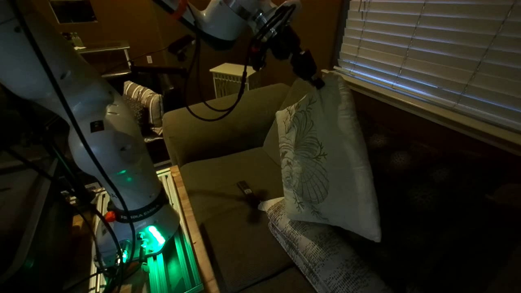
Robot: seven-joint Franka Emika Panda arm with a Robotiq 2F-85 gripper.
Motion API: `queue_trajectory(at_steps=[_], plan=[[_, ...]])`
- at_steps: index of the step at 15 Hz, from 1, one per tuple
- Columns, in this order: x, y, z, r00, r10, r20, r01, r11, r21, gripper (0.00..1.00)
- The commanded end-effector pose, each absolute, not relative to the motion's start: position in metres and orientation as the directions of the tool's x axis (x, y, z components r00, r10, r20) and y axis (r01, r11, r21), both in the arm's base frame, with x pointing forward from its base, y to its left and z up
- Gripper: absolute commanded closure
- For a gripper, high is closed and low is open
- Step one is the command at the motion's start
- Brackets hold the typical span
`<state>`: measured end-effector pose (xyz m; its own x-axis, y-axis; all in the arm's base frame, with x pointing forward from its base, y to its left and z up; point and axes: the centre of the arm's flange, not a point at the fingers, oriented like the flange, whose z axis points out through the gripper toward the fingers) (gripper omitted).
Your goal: Move the white pillow on the left to the right.
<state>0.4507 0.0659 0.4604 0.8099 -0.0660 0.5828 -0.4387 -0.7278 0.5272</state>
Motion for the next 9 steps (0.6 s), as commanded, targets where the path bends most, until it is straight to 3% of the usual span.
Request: queue_trajectory(at_steps=[1,9], plan=[[0.457,0.063,0.465,0.748,-0.084,0.658,-0.49,-0.739,0.463,0.99],[0.464,0.065,0.449,0.643,-0.169,0.747,-0.562,-0.767,0.31,0.99]])
